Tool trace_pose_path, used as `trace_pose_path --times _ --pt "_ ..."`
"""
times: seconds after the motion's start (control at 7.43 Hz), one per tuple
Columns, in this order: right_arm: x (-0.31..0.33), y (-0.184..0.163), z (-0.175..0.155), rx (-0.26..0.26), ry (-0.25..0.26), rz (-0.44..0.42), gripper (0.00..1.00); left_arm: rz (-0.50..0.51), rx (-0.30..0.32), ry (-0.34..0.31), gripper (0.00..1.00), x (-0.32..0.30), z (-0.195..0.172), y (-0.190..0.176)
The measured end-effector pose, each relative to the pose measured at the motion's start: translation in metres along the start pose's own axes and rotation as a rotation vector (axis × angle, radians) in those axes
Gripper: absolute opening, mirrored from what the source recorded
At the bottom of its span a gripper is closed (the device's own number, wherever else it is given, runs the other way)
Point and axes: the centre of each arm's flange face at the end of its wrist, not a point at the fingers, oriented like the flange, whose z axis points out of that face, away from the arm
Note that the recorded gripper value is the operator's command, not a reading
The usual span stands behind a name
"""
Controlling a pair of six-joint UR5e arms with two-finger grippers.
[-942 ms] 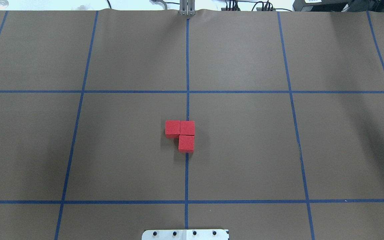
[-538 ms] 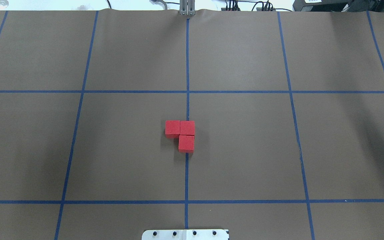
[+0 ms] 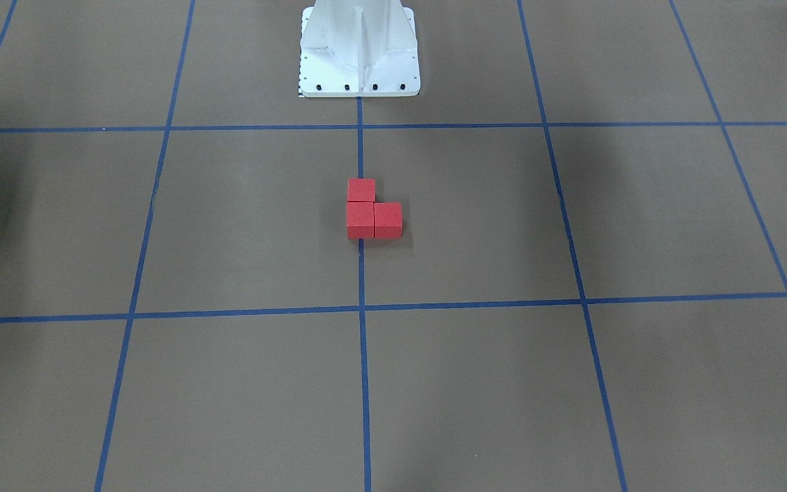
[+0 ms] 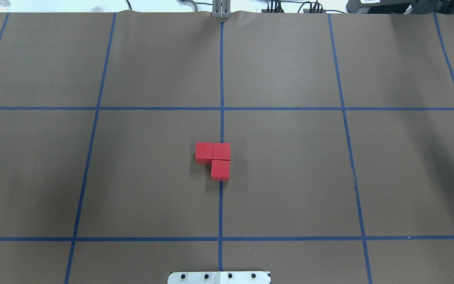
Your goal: Form red blocks into L shape at center
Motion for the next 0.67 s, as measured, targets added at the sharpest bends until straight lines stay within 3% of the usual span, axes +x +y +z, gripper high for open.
trace_pose_path --times 0.67 --pt "-0.0018 0.0002 0.0003 0.0 0.0 -0.002 1.0 0.001 0.008 -0.019 1.0 -0.0028 0.0001 0.001"
